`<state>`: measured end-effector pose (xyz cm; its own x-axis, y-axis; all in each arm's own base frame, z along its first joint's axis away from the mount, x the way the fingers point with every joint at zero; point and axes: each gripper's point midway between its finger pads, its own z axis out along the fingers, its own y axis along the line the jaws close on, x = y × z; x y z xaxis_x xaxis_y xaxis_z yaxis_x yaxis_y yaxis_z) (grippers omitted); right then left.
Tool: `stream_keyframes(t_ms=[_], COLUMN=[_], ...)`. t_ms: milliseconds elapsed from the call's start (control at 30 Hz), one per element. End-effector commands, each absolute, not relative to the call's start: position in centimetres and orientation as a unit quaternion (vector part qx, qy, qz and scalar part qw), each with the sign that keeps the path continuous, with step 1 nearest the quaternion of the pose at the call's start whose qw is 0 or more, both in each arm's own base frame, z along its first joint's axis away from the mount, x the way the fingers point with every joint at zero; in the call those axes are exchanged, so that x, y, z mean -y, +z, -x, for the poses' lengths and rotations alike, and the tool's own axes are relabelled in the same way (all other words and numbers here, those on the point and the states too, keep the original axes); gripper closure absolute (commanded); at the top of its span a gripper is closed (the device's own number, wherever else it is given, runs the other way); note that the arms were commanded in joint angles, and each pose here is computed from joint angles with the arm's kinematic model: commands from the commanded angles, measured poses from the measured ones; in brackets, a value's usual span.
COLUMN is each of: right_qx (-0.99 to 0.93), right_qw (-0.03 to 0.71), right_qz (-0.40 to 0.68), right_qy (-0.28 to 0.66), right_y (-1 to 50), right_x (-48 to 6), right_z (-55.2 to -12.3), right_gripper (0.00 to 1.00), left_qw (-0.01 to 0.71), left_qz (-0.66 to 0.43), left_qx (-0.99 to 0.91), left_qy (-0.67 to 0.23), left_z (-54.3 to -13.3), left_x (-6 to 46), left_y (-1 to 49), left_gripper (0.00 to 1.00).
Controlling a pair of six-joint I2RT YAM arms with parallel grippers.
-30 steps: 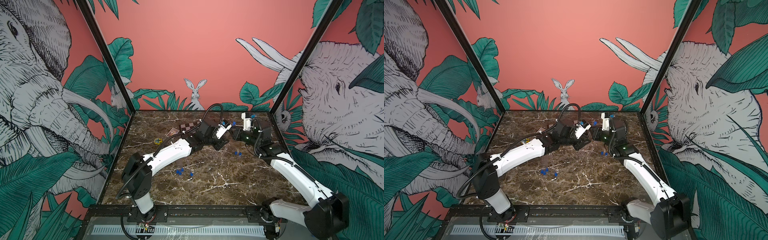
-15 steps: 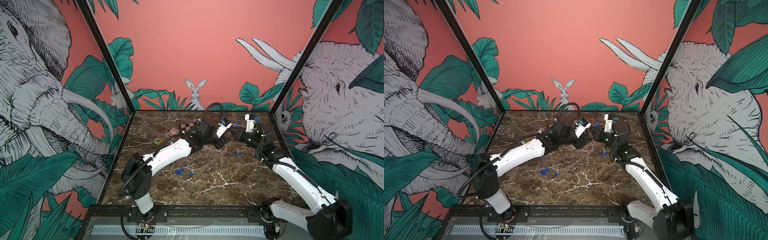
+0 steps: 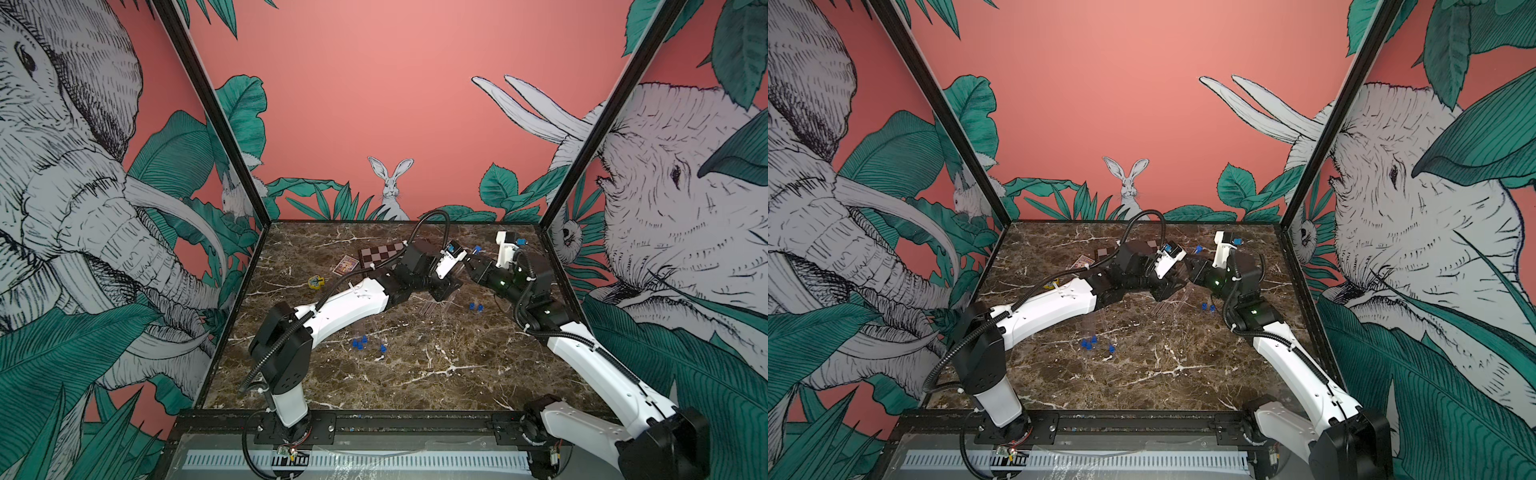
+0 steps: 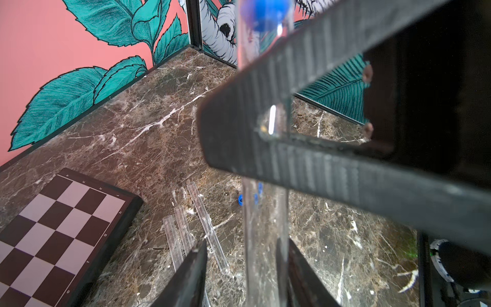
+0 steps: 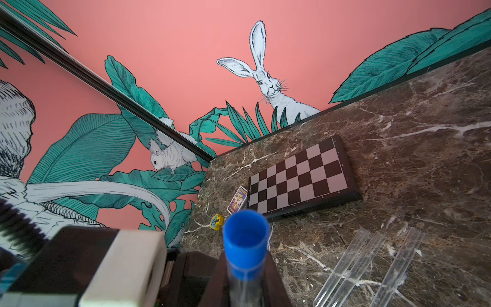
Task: Remove stoppers from test tubes
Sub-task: Adjust the test tube.
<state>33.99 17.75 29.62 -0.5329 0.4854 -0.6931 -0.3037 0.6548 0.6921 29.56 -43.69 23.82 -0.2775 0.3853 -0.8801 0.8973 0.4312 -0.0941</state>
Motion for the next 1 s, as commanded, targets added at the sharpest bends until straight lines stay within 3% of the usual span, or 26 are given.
stream_keyframes(t_ms=[0,533,600,733,967], right_qx=[-0.748,-0.750,-0.750,-0.750,-0.752], right_qw=[0.499,0.498,0.498,0.507,0.543], right_qz=[-0.066,-0.066,-0.066,-0.076,-0.093], right_qy=[0.432,0.431,0.430,0.418,0.362], right_y=[31.4,31.2,31.3,31.6,34.5], right_x=[-17.6,-17.4,-17.3,-16.5,-12.6], right_z=[-34.1,-33.7,-33.6,-33.4,-32.3], right_gripper=[0.84,0.79,0.75,0.58,0.46], left_qw=[0.435,0.445,0.446,0.444,0.430], left_qz=[-0.437,-0.457,-0.460,-0.468,-0.479], left_qx=[-0.720,-0.708,-0.705,-0.700,-0.701], left_qy=[-0.317,-0.304,-0.306,-0.307,-0.306], left_z=[-29.6,-29.6,-29.5,-29.2,-28.4], left_x=[44.5,44.4,44.4,44.4,43.9], left_y=[26.0,26.6,26.8,27.0,26.8], left_gripper=[0.55,0.80,0.86,1.00,1.00])
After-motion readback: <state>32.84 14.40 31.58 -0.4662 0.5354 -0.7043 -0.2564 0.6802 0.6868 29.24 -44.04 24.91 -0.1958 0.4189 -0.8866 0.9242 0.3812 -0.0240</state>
